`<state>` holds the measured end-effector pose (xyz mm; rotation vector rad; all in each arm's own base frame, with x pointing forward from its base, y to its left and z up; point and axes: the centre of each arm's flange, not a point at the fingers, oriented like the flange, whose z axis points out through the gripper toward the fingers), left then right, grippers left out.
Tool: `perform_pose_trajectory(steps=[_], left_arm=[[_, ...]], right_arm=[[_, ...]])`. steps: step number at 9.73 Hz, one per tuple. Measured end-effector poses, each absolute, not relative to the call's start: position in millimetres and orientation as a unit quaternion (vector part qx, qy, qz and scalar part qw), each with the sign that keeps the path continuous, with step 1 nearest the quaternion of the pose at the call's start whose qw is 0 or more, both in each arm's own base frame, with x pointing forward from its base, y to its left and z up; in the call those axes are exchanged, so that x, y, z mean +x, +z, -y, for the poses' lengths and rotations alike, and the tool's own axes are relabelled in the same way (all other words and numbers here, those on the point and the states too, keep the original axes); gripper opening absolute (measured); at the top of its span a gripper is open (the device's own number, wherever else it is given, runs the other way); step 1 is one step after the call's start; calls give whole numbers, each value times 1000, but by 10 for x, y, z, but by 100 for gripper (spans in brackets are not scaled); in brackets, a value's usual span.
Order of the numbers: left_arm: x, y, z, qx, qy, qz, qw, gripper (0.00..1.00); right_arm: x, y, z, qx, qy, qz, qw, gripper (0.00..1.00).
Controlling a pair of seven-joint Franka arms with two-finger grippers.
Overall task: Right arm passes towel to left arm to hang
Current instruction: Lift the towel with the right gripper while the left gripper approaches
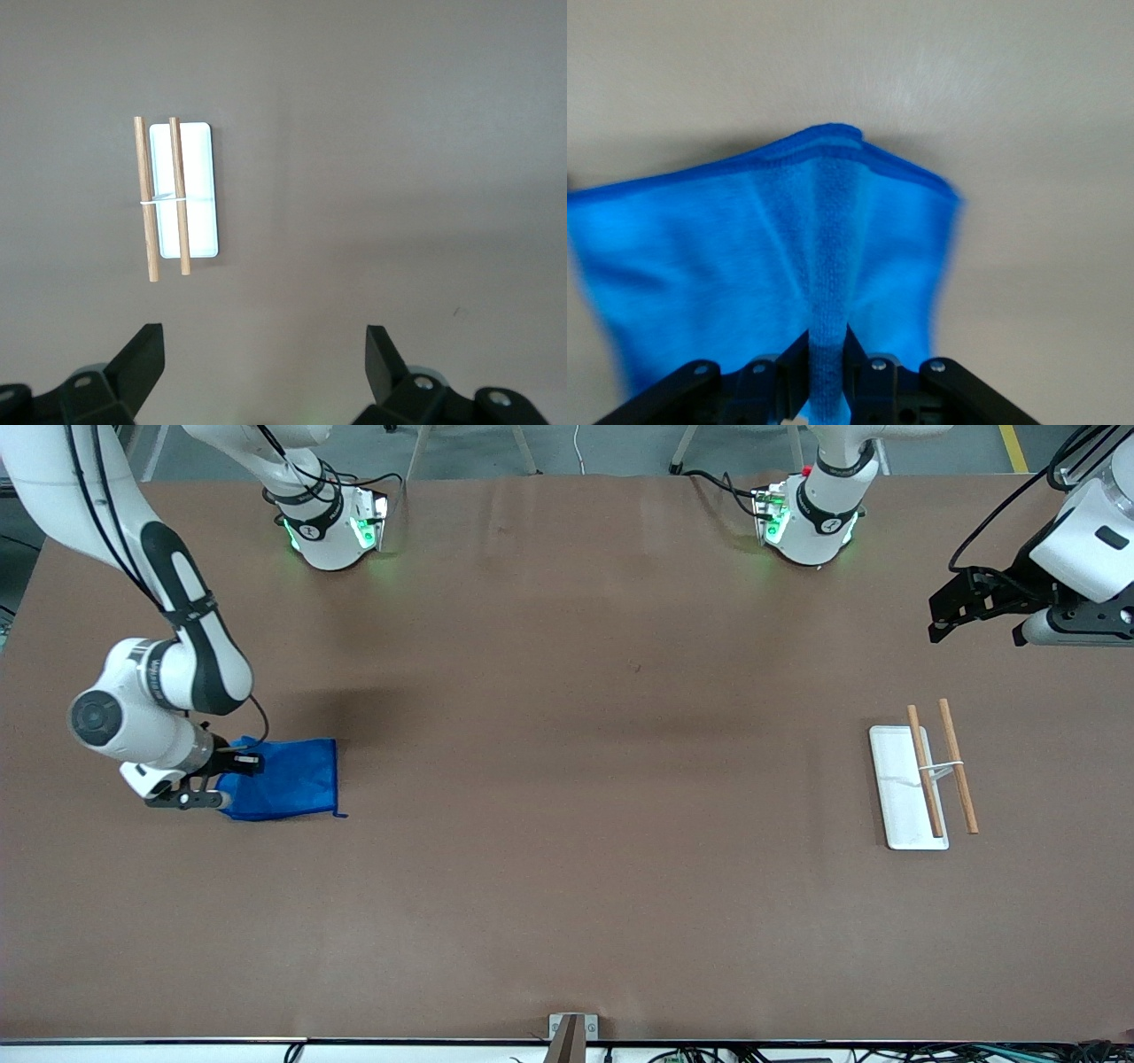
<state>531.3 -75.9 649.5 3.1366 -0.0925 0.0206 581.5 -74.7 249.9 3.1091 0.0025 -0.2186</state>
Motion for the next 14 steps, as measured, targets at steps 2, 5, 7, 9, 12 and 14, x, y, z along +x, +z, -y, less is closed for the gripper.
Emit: perform_pose_trajectory(steps=[2,5,7,9,12,14], left_arm=[[5319,6490,771,999,8,31,2,100],[5326,6487,777,999,9,31,2,100],[5333,6492,779,999,12,31,2,100],[5330,6493,817,999,13,35,3,100],[5326,6477,919,998,6,37,44,100],[5354,6396,976,996,-6,43,82,100]], right_arm=[[6055,3284,561,996,-81,7,-20,11],[6142,4078,-285,996,-79,8,-48,11],[6034,4337,-1302,995,-69,31,-66,11],[5836,4730,-2430,985,-58,96,-134,11],[5471,5078,-3635,955,-36,183,-229,11],[5225,4995,-4357,921,-54,237,-304,11]])
